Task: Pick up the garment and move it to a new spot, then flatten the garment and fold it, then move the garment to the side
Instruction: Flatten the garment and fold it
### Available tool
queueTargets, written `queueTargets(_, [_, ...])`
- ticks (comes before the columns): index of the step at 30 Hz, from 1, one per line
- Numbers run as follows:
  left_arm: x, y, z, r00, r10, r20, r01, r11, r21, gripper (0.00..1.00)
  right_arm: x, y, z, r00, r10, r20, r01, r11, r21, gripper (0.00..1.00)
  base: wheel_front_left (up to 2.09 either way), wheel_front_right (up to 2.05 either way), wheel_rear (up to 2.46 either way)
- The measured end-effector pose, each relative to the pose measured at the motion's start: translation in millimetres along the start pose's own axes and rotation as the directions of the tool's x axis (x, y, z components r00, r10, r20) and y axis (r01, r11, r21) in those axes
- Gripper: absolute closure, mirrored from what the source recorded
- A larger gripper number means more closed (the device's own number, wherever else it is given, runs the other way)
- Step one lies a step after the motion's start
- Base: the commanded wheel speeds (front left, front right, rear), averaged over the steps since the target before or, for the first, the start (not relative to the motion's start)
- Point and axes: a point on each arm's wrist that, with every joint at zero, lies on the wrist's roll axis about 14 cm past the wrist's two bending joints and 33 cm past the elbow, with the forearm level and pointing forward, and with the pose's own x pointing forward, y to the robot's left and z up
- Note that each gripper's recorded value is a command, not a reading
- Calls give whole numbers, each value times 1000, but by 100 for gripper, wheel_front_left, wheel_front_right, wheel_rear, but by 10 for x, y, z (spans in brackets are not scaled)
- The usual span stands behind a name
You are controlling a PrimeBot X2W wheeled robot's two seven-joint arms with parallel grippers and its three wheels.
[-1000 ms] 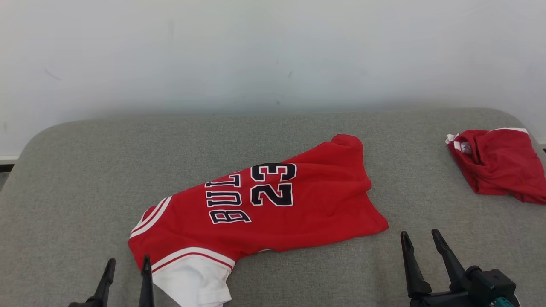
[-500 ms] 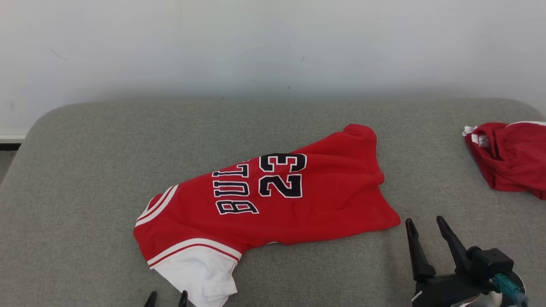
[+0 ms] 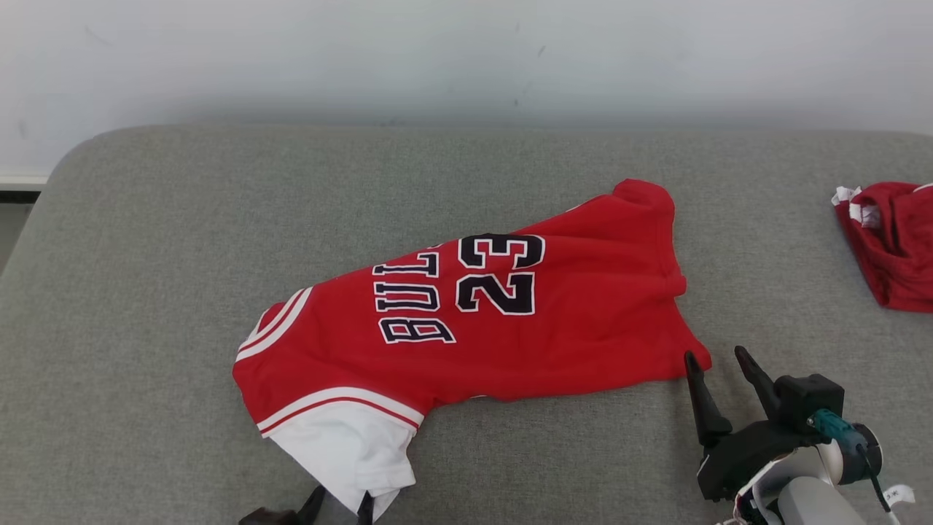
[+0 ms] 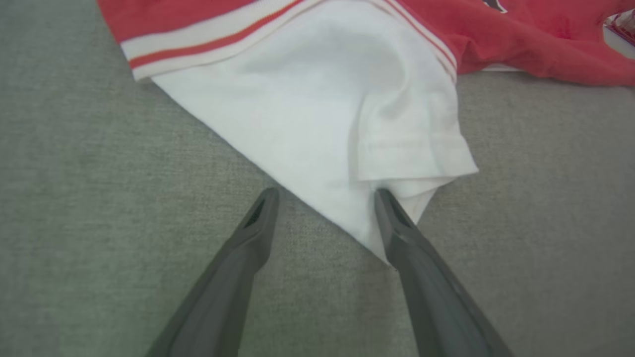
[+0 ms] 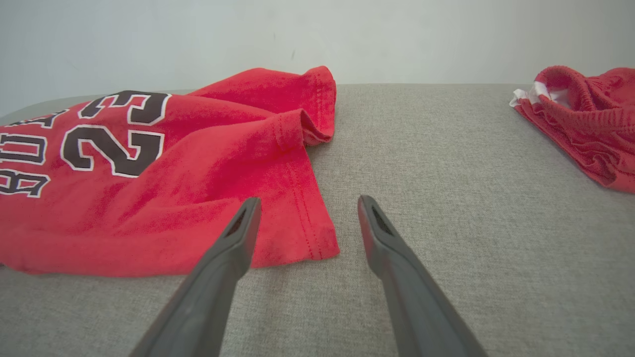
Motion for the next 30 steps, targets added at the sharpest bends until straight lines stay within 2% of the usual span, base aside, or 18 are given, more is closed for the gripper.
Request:
queueTargets(12, [83,-48,-19,1000,-14,-13,14,998,-54,0,193,9,-388,989,-5,-148,9,1000,30,0,0,0,0])
queueTargets(14, [86,-57,-20,1000,-16,-14,16,998,-65,3,185,47,-461,986,-3,-167,13,998,56,0,0,0,0])
queueTargets(15, [89,-66,-15,1000,-18,-12,17,997,-74,56,191,60,-468,985,-2,-170,13,998,64,61,0,0,0])
queueTargets(16, [93,-74,-10,1000,-20,-10,19,997,-80,67,203,67,-463,985,1,-170,10,998,66,81,0,0,0])
queueTargets(17, [97,-85,-3,1000,-21,-8,20,995,-94,100,214,81,-457,985,4,-170,8,997,72,100,0,0,0])
queueTargets(23, [153,-190,185,998,-40,50,47,987,-154,100,227,148,-336,991,22,-132,-10,996,89,100,0,0,0])
queueTargets(30, [183,-64,1039,952,-8,305,60,985,-161,100,210,148,127,999,40,10,-40,996,78,100,0,0,0])
